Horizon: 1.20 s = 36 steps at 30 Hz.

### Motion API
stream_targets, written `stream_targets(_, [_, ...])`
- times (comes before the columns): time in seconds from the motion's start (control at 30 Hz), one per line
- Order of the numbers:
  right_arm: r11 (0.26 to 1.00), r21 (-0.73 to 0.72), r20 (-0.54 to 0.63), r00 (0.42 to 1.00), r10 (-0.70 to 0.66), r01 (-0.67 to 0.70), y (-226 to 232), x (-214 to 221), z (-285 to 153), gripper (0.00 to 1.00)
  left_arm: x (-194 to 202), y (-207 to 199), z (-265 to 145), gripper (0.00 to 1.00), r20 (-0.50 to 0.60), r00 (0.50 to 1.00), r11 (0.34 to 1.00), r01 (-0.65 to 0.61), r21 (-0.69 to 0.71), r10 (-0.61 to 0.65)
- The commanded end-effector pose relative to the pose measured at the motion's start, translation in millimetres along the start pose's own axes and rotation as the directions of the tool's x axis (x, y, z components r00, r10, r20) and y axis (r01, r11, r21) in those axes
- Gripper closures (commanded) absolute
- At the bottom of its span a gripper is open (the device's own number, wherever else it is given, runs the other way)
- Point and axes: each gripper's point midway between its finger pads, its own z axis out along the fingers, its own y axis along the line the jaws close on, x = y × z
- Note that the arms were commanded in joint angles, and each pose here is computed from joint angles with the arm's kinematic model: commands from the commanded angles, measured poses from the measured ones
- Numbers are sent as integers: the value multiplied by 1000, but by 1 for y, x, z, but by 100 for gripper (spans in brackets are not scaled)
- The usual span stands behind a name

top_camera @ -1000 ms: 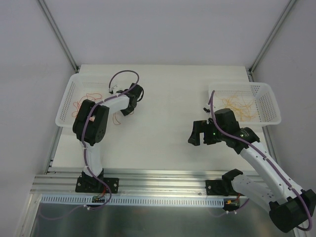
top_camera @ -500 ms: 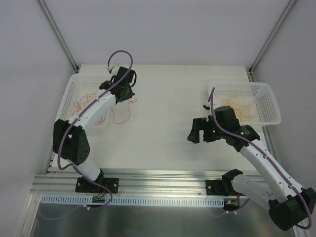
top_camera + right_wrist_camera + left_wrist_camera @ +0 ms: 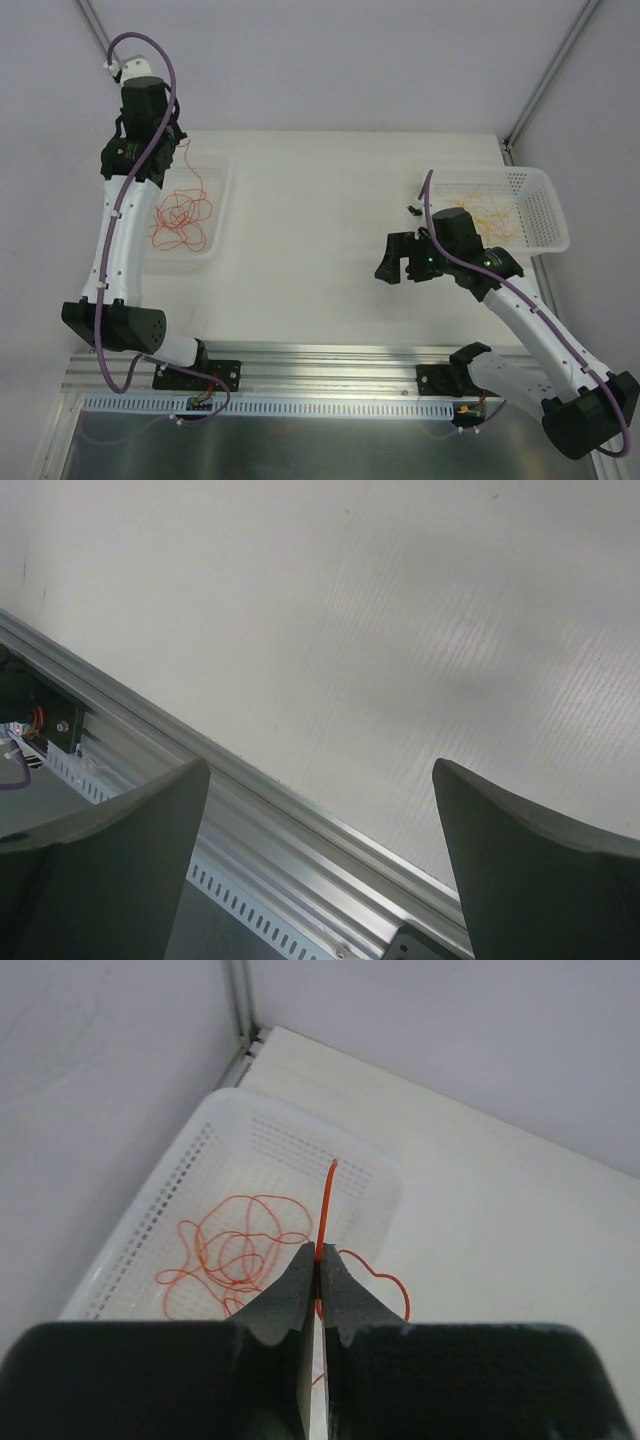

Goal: Untangle the cables

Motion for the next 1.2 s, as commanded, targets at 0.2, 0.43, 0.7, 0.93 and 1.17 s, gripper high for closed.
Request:
stream_targets(0.2, [999, -39, 56, 998, -4, 7, 13, -17, -8, 1, 56, 55, 77, 99, -198, 979, 991, -69, -119, 45])
stream_targets(0.43, [1000, -24, 56, 998, -12, 13, 12, -16, -15, 0, 121, 72, 106, 63, -345, 938, 976, -92, -195, 20])
stream_targets(0.7, [992, 127, 106, 994, -39, 26, -9, -17, -45, 1, 88, 65, 47, 1, -246, 969, 995, -23, -93, 0])
stream_targets(0.93, [923, 384, 216, 973, -80, -10, -44, -26, -111, 0, 74, 58, -46, 1, -130, 991, 995, 33, 89, -21])
stream_targets(1.17, [864, 496, 410, 901, -143, -88, -54, -42, -190, 0, 70, 84, -165, 1, 140, 985, 981, 74, 179, -100])
